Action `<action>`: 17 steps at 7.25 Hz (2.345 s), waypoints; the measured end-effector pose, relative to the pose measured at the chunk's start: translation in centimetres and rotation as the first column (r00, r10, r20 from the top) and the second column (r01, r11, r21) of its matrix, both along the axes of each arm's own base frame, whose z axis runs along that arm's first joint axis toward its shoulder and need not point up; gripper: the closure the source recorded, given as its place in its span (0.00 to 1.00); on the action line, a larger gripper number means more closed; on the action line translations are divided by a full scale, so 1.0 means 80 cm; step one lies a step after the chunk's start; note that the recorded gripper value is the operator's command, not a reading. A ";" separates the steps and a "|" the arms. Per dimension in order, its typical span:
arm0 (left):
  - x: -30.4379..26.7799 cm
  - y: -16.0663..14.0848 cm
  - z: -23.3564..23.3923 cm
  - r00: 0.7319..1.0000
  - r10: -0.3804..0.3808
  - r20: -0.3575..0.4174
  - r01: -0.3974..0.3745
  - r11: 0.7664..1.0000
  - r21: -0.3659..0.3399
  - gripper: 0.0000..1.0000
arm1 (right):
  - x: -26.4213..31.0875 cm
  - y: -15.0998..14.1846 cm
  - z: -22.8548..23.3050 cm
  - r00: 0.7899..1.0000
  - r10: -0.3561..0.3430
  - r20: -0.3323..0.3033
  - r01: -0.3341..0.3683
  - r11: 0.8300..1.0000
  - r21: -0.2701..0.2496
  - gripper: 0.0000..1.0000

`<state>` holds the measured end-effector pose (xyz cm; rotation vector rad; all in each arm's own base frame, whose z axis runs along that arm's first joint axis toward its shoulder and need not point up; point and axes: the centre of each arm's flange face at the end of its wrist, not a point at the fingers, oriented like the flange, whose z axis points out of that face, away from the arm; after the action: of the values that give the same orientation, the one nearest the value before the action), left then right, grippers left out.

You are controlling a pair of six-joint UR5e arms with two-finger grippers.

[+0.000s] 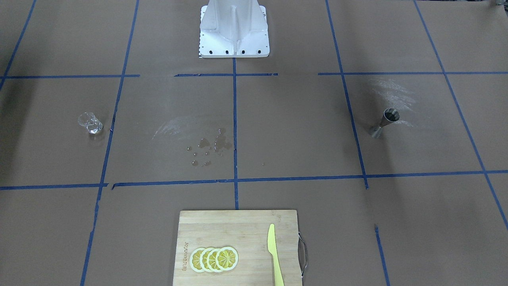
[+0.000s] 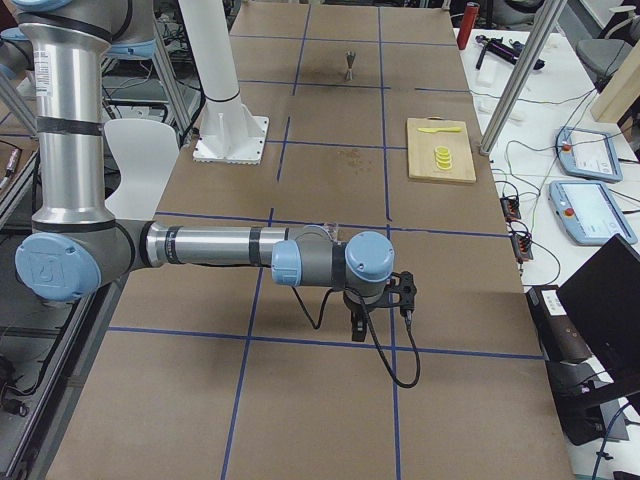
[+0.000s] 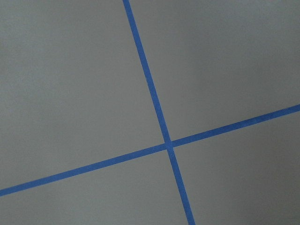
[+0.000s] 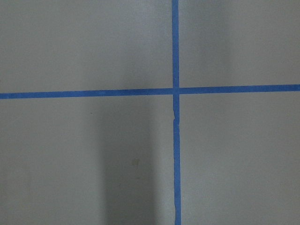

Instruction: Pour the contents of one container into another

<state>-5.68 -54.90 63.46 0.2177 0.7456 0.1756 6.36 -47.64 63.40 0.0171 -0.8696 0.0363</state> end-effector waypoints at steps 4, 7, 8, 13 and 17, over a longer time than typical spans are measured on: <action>-0.011 0.007 -0.002 0.997 -0.075 -0.028 0.072 0.992 -0.099 0.00 | 0.003 0.002 0.003 1.000 0.005 -0.001 -0.005 1.000 -0.004 0.00; -0.011 0.007 -0.006 0.991 -0.132 -0.035 0.125 0.980 -0.157 0.00 | 0.004 0.005 0.005 1.000 0.007 -0.001 -0.007 1.000 -0.008 0.00; -0.011 0.006 -0.008 0.990 -0.137 -0.036 0.130 0.979 -0.159 0.00 | 0.004 0.006 0.007 1.000 0.007 -0.001 -0.007 1.000 -0.011 0.00; -0.011 0.006 -0.009 0.990 -0.138 -0.037 0.131 0.979 -0.156 0.00 | 0.009 0.008 0.007 1.000 0.014 0.000 -0.014 1.000 -0.011 0.00; -0.011 0.007 -0.008 0.990 -0.137 -0.037 0.130 0.980 -0.152 0.00 | 0.011 0.007 0.006 1.000 0.016 -0.007 -0.016 1.000 -0.005 0.00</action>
<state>-6.54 -54.36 62.80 0.1286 0.7854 -0.0135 7.25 -47.12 63.90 0.0193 -0.8626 0.0530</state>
